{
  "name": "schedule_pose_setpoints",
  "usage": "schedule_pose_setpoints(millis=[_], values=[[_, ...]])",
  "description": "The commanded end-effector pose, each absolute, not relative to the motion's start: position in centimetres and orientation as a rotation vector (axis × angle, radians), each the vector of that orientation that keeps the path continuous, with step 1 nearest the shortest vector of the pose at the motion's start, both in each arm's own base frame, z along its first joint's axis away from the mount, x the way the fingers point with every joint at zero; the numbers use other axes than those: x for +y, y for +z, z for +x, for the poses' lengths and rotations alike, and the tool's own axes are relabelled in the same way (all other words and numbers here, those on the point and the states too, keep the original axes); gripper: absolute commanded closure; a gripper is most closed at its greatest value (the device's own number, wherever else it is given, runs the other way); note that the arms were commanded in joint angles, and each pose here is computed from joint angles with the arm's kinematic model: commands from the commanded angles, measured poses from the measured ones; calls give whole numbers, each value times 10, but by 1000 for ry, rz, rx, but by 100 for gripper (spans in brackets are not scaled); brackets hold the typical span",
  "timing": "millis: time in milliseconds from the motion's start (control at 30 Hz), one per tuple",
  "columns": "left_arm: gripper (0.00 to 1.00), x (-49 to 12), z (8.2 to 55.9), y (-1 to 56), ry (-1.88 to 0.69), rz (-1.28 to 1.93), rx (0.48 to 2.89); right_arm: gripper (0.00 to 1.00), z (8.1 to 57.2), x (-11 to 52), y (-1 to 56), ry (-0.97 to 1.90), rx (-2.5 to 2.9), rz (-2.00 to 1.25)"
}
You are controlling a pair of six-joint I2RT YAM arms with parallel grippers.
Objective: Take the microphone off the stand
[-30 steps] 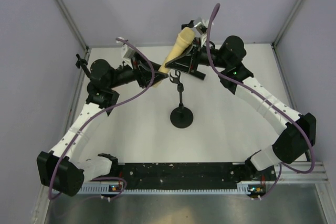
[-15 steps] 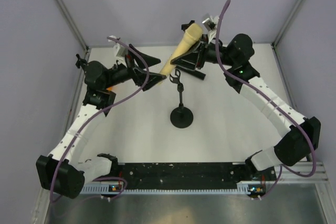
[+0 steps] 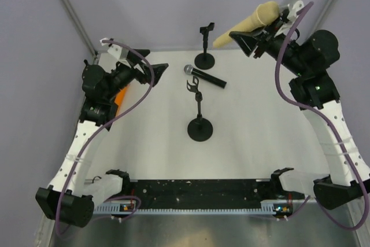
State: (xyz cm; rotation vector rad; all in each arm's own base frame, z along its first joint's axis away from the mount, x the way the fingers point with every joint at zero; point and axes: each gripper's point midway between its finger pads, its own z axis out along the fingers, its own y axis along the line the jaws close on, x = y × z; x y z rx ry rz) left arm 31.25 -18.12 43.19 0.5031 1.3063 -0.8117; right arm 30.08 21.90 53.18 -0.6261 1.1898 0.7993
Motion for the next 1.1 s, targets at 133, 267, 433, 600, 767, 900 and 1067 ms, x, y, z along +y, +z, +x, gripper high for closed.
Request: schedule_pose_setpoints(millis=[133,267,433,600,767,900,1067], values=[[1,-130,344,408,-213,568,1358,100,350,136,495,160,1373,-576],[1,-124,340,385,-154,626,1414,100,370,115,451,16,1510,-630],[1,-120,331,359,-154,623,1459,100,387,84,396,-134,1671,-724],[1,-118,318,348,-177,611,1454,100,394,51,339,-198,1860,-800],[1,-119,313,343,-187,626,1454,100,393,19,276,-195,2049,-880],[1,-124,308,343,-211,665,1463,100,394,2,233,-177,2159,-929],[1,-126,308,344,-222,664,1464,100,393,-21,177,-181,2293,-998]])
